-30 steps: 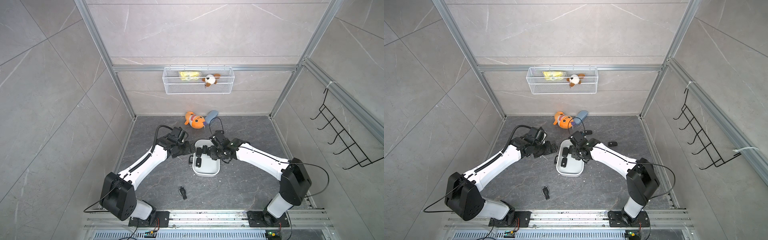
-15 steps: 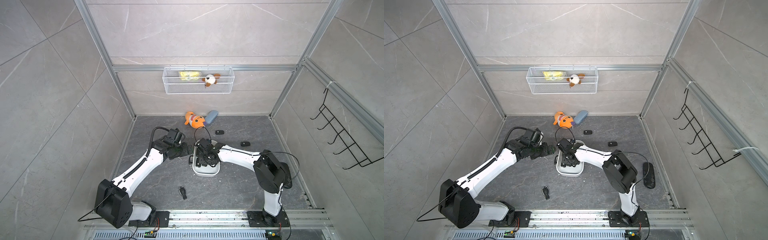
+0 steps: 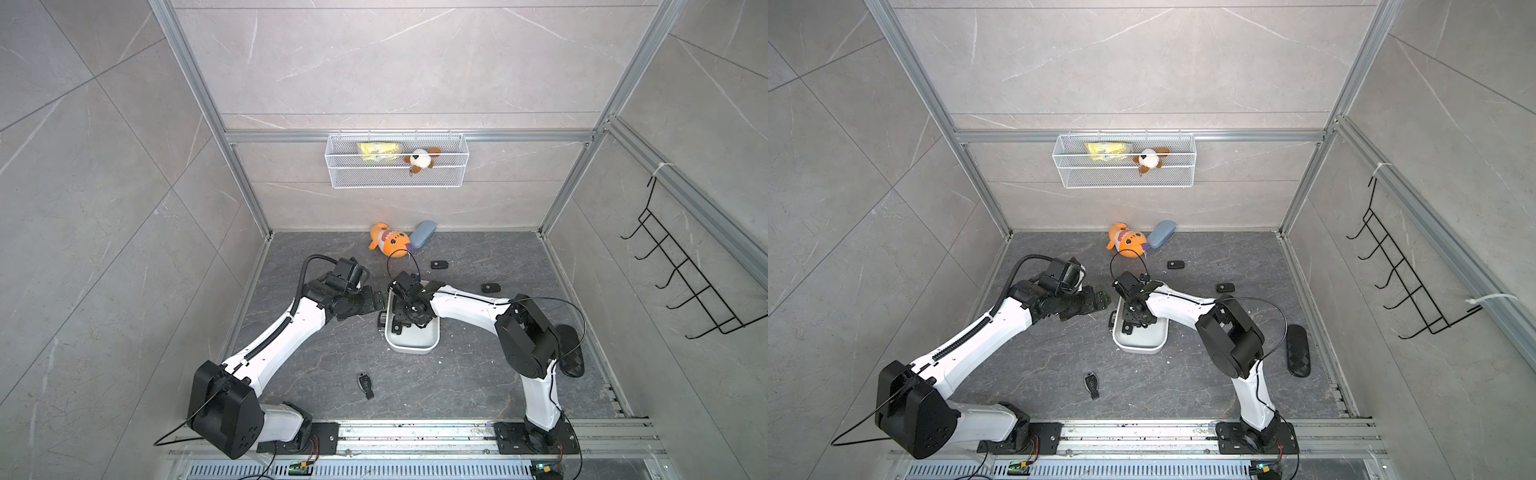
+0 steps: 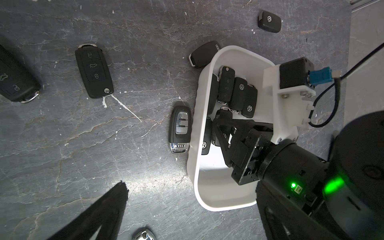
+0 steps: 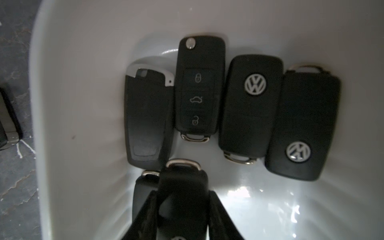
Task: Place the car key into the storage box
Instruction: Place the car key in the storage box.
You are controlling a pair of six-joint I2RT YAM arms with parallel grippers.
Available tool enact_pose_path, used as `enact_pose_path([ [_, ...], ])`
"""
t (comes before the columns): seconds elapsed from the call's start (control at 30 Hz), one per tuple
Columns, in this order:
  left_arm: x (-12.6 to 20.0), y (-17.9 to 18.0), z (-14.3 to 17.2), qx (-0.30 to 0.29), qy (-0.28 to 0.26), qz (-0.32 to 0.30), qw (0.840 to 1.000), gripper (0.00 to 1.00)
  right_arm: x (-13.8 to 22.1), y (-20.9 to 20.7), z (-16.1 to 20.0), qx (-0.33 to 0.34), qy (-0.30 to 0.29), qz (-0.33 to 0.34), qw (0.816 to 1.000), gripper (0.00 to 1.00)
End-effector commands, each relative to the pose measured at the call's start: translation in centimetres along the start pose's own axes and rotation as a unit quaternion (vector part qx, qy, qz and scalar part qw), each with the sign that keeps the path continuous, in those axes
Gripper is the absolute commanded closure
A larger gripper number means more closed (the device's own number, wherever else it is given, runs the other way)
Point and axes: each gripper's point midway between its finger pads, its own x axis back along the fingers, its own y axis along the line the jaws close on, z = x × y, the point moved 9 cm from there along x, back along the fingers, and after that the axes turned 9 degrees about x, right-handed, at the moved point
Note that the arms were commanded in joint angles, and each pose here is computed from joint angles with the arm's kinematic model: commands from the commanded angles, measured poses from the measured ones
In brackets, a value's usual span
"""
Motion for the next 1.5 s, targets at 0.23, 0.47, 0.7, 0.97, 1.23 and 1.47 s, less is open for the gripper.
enact_pose_path([
  [0.23, 0.6, 0.3, -0.2, 0.000, -0.009, -0.003, 1.000, 0.00, -1.3, 0.2, -0.4, -0.007, 0.011, 0.004, 1.000, 0.64],
  [0.47, 0.6, 0.3, -0.2, 0.001, -0.009, -0.002, 1.000, 0.00, -1.0, 0.2, -0.5, -0.007, 0.010, 0.000, 1.000, 0.54],
  [0.7, 0.5, 0.4, -0.1, 0.003, -0.008, -0.001, 1.000, 0.00, -0.2, 0.3, -0.7, -0.008, 0.002, -0.008, 1.000, 0.50],
  [0.97, 0.6, -0.2, -0.3, -0.008, -0.008, 0.026, 1.000, 0.00, 3.2, -0.3, -1.4, 0.001, -0.027, -0.001, 1.000, 0.24],
  [1.23, 0.8, -2.0, -0.9, -0.032, -0.009, 0.088, 0.996, 0.00, 8.1, -2.9, -2.3, 0.007, -0.087, 0.044, 0.995, 0.01],
  [1.47, 0.8, -4.2, -1.8, -0.050, -0.003, 0.148, 0.988, 0.00, 10.7, -7.9, -3.5, -0.025, -0.127, 0.100, 0.987, 0.00],
])
